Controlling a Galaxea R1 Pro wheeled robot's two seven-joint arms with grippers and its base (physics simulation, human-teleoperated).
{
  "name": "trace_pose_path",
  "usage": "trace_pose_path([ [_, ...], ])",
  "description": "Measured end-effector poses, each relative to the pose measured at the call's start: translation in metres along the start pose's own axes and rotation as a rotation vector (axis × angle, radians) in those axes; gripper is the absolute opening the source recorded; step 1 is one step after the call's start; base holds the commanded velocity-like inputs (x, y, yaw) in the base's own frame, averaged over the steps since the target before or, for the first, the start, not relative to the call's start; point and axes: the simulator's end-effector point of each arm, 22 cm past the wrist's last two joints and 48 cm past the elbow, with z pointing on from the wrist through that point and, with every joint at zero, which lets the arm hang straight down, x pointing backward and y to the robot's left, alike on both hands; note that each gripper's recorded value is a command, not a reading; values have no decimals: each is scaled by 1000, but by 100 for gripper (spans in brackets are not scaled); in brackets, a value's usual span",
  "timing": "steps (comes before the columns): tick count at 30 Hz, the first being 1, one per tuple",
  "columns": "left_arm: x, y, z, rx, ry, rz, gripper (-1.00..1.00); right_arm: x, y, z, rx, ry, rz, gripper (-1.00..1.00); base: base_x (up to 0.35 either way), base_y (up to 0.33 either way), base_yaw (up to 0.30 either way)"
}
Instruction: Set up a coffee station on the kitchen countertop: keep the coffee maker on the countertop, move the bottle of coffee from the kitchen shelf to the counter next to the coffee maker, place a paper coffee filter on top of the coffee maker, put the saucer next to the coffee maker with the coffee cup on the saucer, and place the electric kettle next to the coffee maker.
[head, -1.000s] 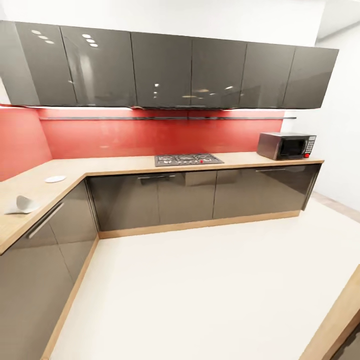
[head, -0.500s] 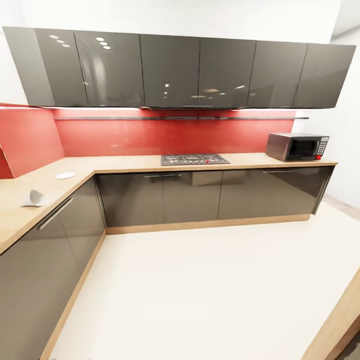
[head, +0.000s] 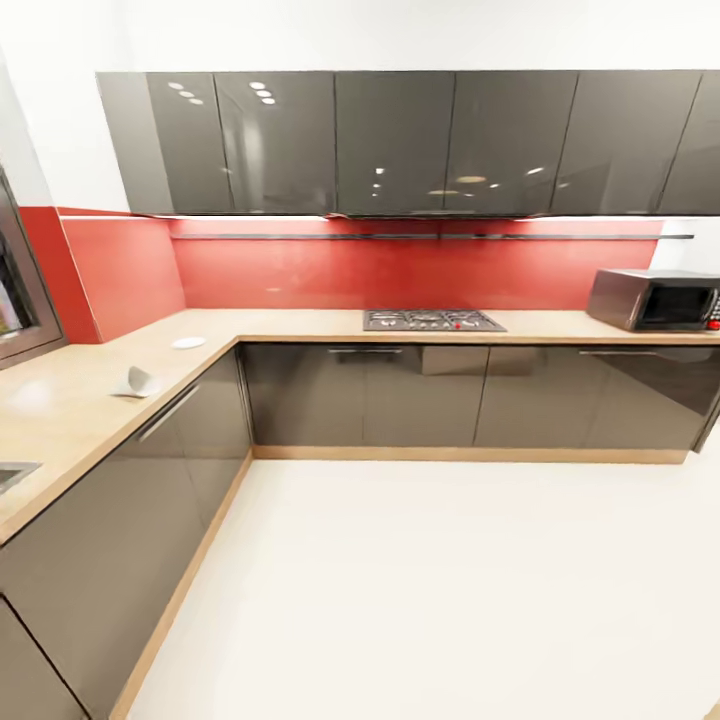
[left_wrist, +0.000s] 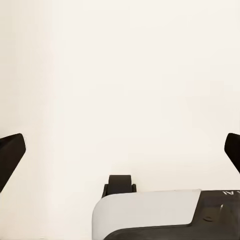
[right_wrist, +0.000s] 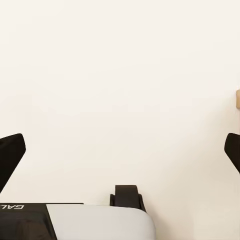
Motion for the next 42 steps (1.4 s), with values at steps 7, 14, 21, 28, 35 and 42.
trace_pose_path([
  [7, 0, 0, 0, 0, 0, 0, 100, 0, 0, 0, 0, 0, -3, 100, 0, 0, 273],
  [14, 0, 0, 0, 0, -1, 0, 100, 0, 0, 0, -1, 1, -4, 100, 0, -2, 267],
  [21, 0, 0, 0, 1, -1, 0, 100, 0, 1, 0, -3, 2, -4, 100, 0, -124, 113],
  [28, 0, 0, 0, 0, -1, 0, 100, 0, 0, 0, -2, 0, -4, 100, 0, -126, 149],
  [35, 0, 0, 0, 0, 0, 0, 100, 0, 0, 0, -1, -1, -4, 100, 0, -14, 261],
  [42, 0, 0, 0, 0, 0, 0, 100, 1, 0, 0, -1, 0, -4, 100, 0, -1, 274],
])
